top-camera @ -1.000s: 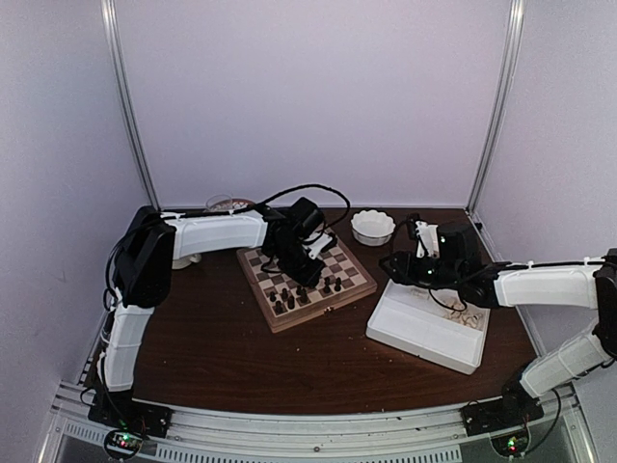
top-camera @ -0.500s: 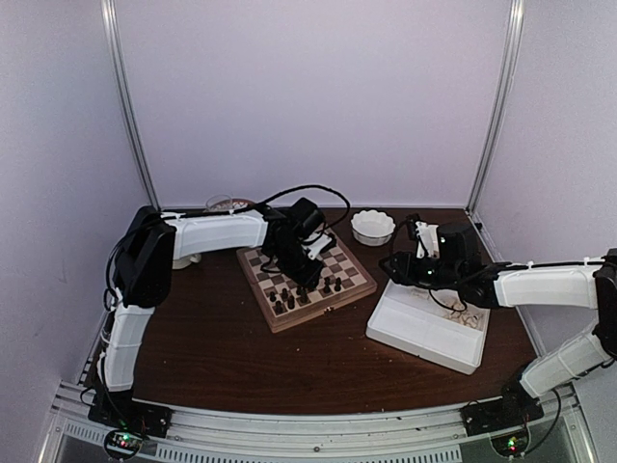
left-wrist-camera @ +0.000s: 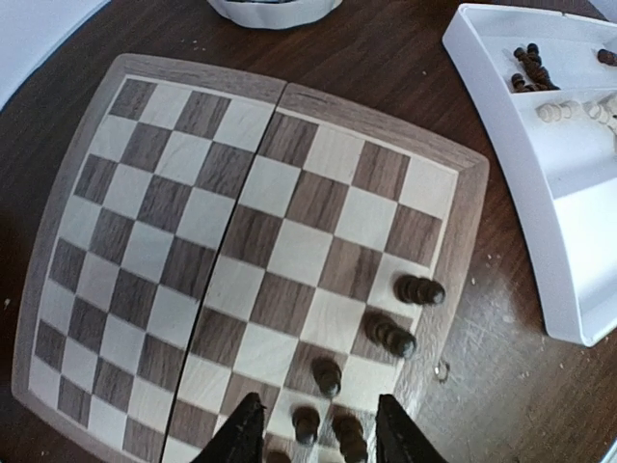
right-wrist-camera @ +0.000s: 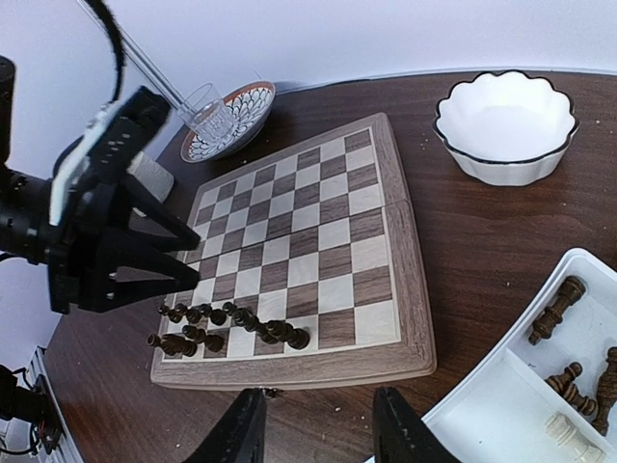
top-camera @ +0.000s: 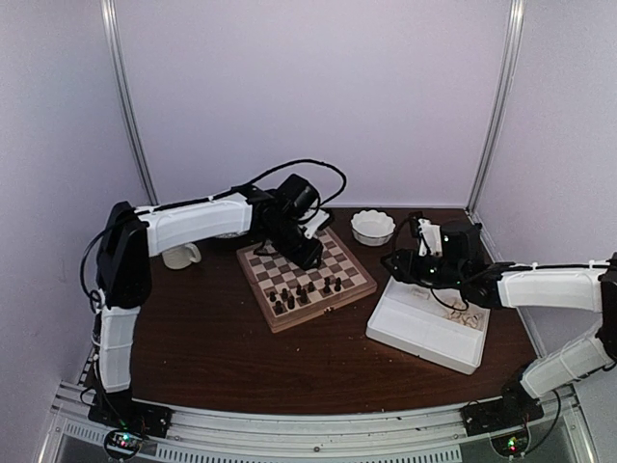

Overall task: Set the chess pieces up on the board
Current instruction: Pick up the chess pile from the storage box.

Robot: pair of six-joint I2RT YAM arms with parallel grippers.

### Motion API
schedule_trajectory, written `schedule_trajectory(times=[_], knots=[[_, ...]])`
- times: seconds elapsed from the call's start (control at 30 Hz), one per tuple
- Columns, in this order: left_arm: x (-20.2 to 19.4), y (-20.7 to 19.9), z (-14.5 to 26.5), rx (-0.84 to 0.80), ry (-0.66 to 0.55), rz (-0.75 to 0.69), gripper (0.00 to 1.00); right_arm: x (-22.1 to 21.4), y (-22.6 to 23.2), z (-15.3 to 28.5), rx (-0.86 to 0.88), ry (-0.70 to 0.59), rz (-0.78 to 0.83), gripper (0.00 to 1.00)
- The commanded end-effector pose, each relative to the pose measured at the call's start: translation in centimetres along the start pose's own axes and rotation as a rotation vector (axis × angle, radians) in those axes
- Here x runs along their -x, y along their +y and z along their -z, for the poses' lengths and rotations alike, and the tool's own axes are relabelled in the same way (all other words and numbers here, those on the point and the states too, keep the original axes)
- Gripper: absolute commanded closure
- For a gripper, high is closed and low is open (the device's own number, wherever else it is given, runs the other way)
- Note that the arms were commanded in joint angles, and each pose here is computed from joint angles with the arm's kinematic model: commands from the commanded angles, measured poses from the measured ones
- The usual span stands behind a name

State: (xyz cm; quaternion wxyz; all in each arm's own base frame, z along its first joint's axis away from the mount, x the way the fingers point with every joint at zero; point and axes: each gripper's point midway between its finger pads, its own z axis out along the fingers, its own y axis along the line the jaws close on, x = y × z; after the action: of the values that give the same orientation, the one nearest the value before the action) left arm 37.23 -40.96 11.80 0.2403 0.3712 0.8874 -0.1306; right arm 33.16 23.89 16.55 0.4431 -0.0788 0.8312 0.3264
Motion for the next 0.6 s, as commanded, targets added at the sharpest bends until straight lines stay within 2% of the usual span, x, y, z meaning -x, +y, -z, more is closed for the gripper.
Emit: schedule_trajectory(times=[0.0, 0.1, 0.2, 0.3, 0.37, 0.4, 0.57], knots=[[1.4, -0.4, 6.5, 0.008, -0.19, 0.014, 0.59, 0.7, 0.0, 0.6, -0.009, -0.036, 0.026, 0.6], [-0.6, 0.6, 8.6, 0.063, -0.28, 0.037, 0.46, 0.8, -0.5, 0.8, -0.049, -0.035, 0.038, 0.6], [-3.0, 2.2, 10.8, 0.141, -0.387, 0.079, 0.35, 0.5, -2.8, 1.0, -0.183, -0.003, 0.04, 0.59], [-5.2, 3.4, 13.1, 0.197, -0.49, 0.119, 0.2, 0.4, -5.5, 1.0, -0.331, 0.037, 0.053, 0.59], [-6.8, 4.0, 14.0, 0.221, -0.532, 0.137, 0.06, 0.1, -7.2, 1.0, -0.406, 0.066, 0.047, 0.59], [-7.0, 4.4, 15.1, 0.236, -0.584, 0.151, 0.03, 0.0, -8.0, 0.9, -0.428, 0.076, 0.038, 0.6], [-11.3, 7.6, 17.1, 0.39, -0.706, 0.272, 0.02, -0.9, -10.9, -0.4, -0.461, 0.105, -0.045, 0.6]])
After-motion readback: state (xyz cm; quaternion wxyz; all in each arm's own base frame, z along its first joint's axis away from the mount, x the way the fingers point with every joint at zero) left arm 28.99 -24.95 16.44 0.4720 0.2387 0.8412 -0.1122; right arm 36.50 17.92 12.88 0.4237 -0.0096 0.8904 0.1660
